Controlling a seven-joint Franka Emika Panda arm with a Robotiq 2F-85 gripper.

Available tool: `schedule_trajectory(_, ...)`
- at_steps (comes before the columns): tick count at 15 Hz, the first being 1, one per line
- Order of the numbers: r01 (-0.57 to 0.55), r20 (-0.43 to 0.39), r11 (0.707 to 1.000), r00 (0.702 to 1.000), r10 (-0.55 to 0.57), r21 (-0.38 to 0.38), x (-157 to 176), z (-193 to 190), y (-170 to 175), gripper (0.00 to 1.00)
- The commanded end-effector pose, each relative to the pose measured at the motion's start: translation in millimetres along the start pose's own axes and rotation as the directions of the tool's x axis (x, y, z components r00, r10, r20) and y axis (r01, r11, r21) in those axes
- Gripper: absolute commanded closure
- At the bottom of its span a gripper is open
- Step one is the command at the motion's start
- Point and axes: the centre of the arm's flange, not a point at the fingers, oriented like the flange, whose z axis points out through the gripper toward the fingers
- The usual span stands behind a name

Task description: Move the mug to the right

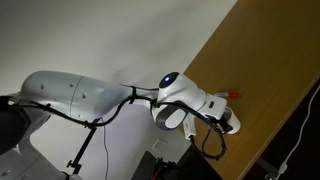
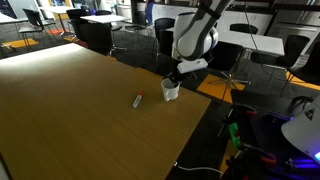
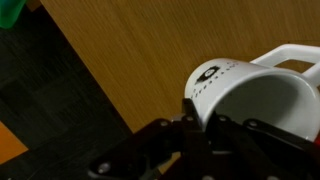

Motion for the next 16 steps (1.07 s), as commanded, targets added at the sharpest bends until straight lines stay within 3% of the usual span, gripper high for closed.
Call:
schedule_trajectory(1, 0.056, -0.036, 0.997, 0.998, -0.055, 0.047, 10.1, -11.7, -3.3, 0.97)
schedule_trajectory(16, 0.156, -0.035, 0.983, 0.988, -0.153, 0.097, 17.1, -1.0, -11.4, 0.97)
